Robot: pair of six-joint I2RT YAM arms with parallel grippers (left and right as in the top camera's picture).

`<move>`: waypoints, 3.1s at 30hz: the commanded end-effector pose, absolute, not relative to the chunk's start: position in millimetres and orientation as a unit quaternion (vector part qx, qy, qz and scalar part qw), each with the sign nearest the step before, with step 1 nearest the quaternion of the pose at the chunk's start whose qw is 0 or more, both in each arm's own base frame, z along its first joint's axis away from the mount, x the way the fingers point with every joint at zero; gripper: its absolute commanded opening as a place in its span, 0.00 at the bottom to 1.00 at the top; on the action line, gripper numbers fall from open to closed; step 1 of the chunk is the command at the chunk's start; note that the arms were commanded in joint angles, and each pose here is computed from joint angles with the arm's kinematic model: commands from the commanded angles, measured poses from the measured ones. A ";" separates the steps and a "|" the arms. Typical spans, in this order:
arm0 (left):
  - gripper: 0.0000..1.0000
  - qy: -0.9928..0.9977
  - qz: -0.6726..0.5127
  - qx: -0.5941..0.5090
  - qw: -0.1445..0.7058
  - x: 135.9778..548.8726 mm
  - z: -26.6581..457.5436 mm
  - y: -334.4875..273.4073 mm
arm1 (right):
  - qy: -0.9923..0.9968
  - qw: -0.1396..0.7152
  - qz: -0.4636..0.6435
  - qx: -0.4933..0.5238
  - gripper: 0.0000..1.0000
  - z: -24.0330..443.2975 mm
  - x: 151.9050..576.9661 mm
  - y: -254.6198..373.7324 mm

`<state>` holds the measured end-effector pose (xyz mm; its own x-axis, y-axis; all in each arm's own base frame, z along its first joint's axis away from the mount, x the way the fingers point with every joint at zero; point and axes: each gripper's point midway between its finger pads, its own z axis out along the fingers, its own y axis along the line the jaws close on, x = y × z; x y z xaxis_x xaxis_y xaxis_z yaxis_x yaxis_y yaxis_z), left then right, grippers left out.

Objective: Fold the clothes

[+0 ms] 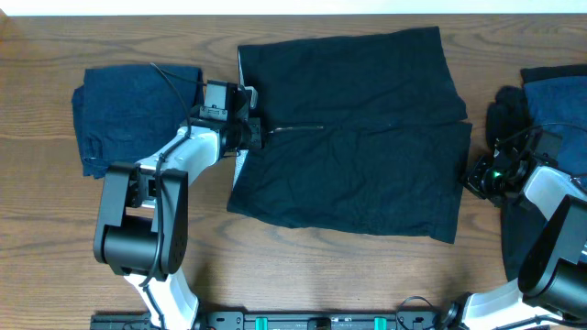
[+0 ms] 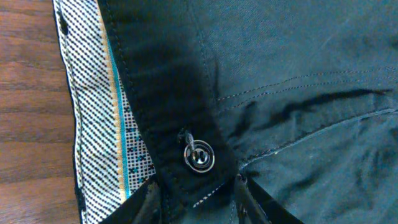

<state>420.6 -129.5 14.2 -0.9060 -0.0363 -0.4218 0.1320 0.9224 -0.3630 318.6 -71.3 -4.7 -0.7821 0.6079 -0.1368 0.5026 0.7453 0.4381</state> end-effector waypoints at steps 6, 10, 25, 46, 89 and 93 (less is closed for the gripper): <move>0.10 0.959 -0.197 0.021 0.204 418.4 5.5 -129.0 | 0.928 0.116 0.167 0.312 0.01 -19.3 307.4 -74.6; 0.06 0.958 -0.198 0.021 0.205 418.7 6.8 -129.0 | 0.928 0.116 0.167 0.312 0.01 -19.3 307.4 -74.6; 0.06 0.950 -0.194 0.001 0.244 428.7 42.4 -106.2 | 0.928 0.116 0.167 0.313 0.01 -19.3 307.3 -74.7; 0.61 0.951 -0.162 -0.015 0.263 432.3 70.4 -87.8 | 0.918 0.160 0.188 0.310 0.22 20.2 333.5 -86.5; 0.06 0.991 -0.128 -0.048 0.011 297.4 -14.0 -74.3 | 0.919 0.342 0.143 0.137 0.10 21.6 484.9 -89.3; 0.06 0.990 -0.130 -0.047 0.020 299.5 -7.6 -74.8 | 0.920 0.338 0.145 0.135 0.25 82.0 479.7 -84.5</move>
